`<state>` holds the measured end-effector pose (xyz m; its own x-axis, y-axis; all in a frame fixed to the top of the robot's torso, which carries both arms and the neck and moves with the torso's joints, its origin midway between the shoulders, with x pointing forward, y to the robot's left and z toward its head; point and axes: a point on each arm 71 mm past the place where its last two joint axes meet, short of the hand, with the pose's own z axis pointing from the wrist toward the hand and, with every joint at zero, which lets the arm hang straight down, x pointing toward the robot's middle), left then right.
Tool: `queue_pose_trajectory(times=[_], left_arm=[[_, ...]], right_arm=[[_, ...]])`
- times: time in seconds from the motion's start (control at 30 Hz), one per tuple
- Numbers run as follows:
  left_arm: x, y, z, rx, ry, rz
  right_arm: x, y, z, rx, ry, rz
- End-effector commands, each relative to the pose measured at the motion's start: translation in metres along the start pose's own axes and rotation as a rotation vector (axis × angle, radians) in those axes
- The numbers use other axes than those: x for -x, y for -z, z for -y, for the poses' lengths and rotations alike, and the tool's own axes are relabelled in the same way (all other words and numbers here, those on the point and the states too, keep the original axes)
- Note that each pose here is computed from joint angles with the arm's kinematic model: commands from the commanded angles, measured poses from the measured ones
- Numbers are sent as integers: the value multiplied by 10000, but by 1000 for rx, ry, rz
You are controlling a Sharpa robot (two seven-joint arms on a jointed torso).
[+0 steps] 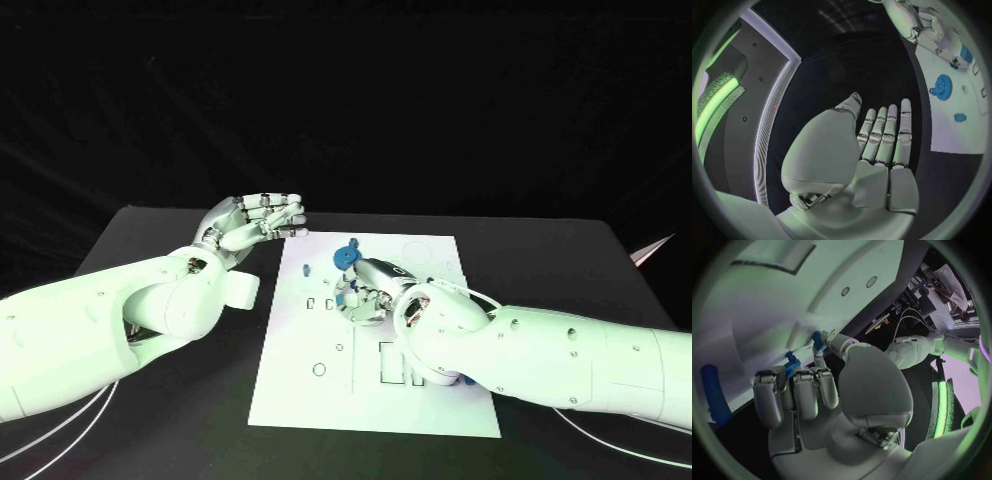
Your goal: Assemble the parts on the task board
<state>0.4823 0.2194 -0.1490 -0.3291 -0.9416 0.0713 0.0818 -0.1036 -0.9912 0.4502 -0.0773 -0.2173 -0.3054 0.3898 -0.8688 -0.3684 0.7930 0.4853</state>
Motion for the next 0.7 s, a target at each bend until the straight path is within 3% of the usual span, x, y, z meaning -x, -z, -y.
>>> queue_pose_trajectory(times=[0.03,0.7], left_arm=[[-18,-2,13,-6,5,-10],[-12,-1,11,-4,5,-11]], right_arm=[[-32,2,-6,3,36,0],[-76,-15,7,-5,52,-3]])
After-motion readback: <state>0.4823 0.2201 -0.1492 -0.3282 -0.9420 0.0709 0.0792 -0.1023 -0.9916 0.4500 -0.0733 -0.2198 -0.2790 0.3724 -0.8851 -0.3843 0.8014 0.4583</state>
